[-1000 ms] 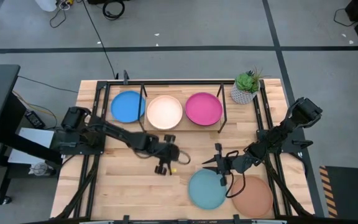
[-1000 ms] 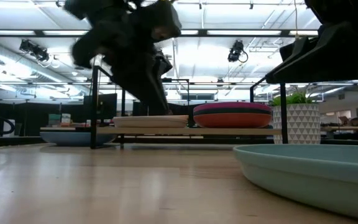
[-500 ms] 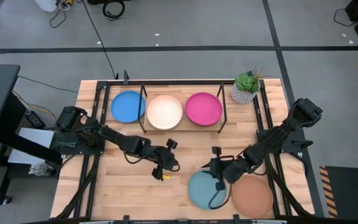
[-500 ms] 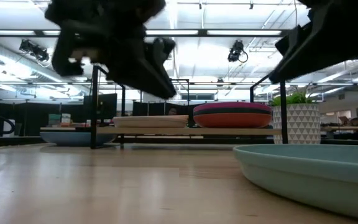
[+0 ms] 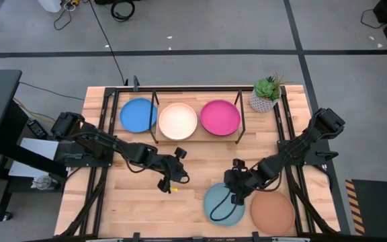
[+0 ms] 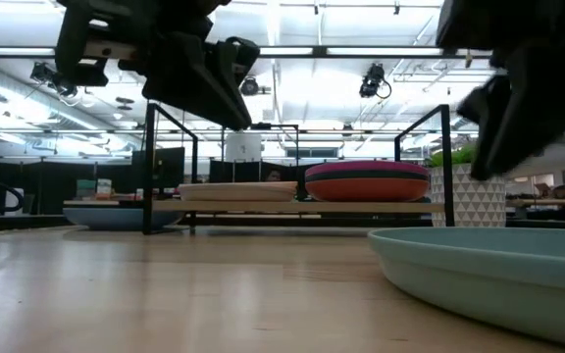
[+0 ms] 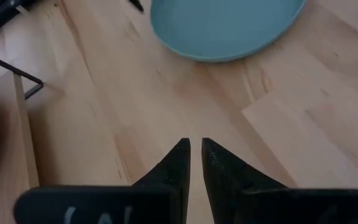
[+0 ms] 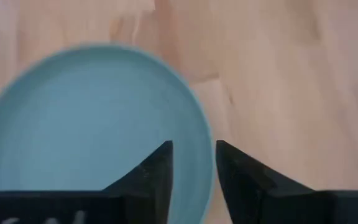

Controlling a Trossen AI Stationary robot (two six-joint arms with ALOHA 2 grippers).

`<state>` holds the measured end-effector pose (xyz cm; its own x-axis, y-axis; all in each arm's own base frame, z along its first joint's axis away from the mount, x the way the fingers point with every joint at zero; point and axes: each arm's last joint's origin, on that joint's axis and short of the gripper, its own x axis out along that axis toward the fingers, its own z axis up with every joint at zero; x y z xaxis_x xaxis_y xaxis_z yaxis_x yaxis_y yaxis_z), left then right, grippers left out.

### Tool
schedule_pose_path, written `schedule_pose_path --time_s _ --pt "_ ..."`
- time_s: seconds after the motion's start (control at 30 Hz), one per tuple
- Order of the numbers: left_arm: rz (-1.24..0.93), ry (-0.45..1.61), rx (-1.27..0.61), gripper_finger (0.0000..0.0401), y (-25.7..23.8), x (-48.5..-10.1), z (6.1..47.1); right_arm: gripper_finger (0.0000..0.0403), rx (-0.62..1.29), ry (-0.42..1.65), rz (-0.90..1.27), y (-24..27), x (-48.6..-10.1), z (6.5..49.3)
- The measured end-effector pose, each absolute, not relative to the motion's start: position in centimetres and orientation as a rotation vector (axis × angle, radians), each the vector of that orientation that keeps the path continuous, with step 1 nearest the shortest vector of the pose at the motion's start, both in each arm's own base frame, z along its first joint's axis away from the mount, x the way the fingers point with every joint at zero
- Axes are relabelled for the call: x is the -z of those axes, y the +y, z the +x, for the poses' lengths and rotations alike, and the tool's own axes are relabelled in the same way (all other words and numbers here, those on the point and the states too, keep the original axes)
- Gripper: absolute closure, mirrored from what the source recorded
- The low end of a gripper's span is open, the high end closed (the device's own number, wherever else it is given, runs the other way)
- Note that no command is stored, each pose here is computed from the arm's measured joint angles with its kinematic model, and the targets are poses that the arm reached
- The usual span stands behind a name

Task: Place and stack plates onto a shelf
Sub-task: Stack the light blue plate on top of the light orange plate on the shelf

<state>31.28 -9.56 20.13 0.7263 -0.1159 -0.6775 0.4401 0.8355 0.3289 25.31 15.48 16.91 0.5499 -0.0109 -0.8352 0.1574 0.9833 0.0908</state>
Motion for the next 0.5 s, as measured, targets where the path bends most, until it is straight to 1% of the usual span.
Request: schedule_pose_path --time_s 0.17,0.27,0.4,0.5 --pt "0.483 0.588 0.387 0.0354 -9.8 -19.6 31.2 0.0227 0.108 1.116 0.183 14.3 -14.5 26.4" --pt "0.494 0.590 0.385 0.0354 -9.7 -18.8 30.8 0.0209 0.112 1.144 0.185 13.7 -14.0 26.7" --pt "0.495 0.604 0.362 0.0354 -9.4 -18.4 30.6 0.0209 0.090 1.157 0.175 13.5 -13.9 26.9" --pt "0.447 0.622 0.347 0.0354 -9.4 -18.1 30.6 0.0234 0.059 1.184 0.210 13.3 -13.9 27.0"
